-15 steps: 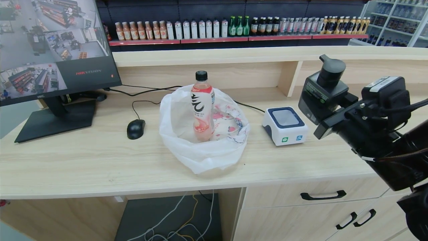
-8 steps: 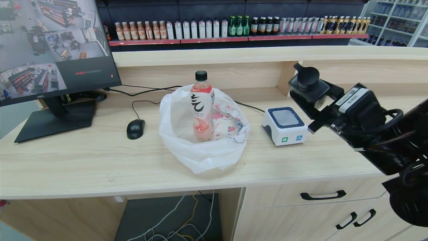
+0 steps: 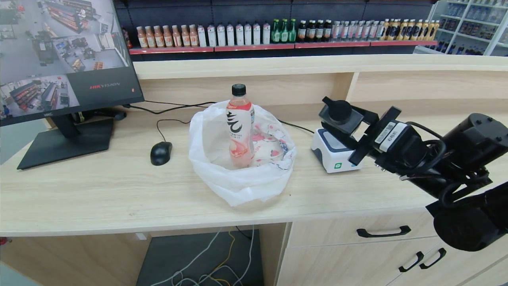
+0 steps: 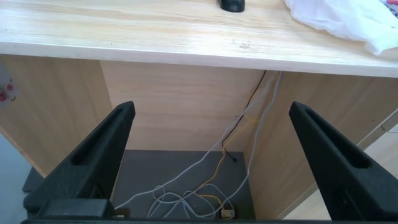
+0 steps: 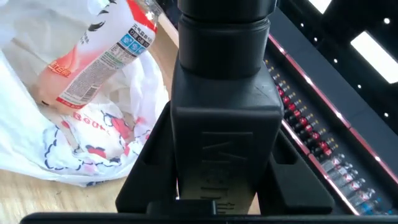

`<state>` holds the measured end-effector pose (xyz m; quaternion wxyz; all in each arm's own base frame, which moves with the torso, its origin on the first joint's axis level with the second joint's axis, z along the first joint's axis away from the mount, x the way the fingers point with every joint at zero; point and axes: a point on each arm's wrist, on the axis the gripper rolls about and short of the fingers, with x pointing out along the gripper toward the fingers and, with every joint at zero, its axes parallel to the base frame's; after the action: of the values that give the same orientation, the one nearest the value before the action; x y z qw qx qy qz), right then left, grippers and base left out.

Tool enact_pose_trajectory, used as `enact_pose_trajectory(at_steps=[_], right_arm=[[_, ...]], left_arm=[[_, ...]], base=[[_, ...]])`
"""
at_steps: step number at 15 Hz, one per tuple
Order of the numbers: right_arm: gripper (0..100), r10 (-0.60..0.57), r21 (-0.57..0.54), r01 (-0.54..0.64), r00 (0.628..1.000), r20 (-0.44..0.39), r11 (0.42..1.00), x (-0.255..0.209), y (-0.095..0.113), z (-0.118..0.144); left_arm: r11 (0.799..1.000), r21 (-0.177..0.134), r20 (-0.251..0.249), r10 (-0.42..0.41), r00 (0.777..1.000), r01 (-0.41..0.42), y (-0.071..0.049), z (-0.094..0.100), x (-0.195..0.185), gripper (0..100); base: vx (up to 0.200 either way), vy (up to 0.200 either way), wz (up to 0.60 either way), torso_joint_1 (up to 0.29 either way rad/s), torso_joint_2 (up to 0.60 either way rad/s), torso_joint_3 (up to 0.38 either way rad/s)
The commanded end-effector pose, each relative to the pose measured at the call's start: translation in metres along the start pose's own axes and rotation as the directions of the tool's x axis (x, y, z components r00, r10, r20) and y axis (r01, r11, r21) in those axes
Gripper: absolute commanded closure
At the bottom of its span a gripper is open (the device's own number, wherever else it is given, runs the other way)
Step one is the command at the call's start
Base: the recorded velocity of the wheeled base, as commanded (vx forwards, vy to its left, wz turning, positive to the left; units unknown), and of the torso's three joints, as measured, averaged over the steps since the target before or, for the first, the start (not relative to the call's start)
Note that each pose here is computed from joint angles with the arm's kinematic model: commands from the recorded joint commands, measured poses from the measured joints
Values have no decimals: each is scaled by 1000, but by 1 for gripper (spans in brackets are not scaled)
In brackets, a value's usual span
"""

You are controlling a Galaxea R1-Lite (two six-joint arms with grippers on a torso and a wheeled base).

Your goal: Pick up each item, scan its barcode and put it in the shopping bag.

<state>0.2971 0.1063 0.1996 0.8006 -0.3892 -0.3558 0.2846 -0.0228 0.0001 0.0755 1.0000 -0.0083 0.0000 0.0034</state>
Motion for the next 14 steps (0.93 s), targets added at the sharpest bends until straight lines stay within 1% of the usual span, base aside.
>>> enact_pose_trajectory(at_steps=[1,3,4,6,11,13,14], right_arm=[[100,23,-13,-23,1000,-19,1000,-7,-2,-15],[100,82,-51,-82,997,4,995,-17,-6,-30],[100,96,-69,-96,995,-11,993,-24,-8,-40],[100,127,-73,-128,992,-15,989,-25,-2,-54],[100,134,-115,-126,989,65,985,1,-2,-70],[100,142,-115,-135,988,62,984,2,0,-79],[100,131,-130,-121,989,70,984,4,-6,-80]], left_arm=[[1000,0,0,1,1000,-1,0,0,0,0],[1000,0,0,1,1000,-1,0,0,0,0],[1000,0,0,1,1000,-1,0,0,0,0],[1000,0,0,1,1000,-1,0,0,0,0],[1000,0,0,1,1000,-1,0,0,0,0],[1000,0,0,1,1000,-1,0,0,0,0],[1000,0,0,1,1000,-1,0,0,0,0]], base=[[0,0,0,0,0,0],[0,0,0,0,0,0],[0,0,0,0,0,0],[0,0,0,0,0,0],[0,0,0,0,0,0],[0,0,0,0,0,0],[0,0,0,0,0,0]])
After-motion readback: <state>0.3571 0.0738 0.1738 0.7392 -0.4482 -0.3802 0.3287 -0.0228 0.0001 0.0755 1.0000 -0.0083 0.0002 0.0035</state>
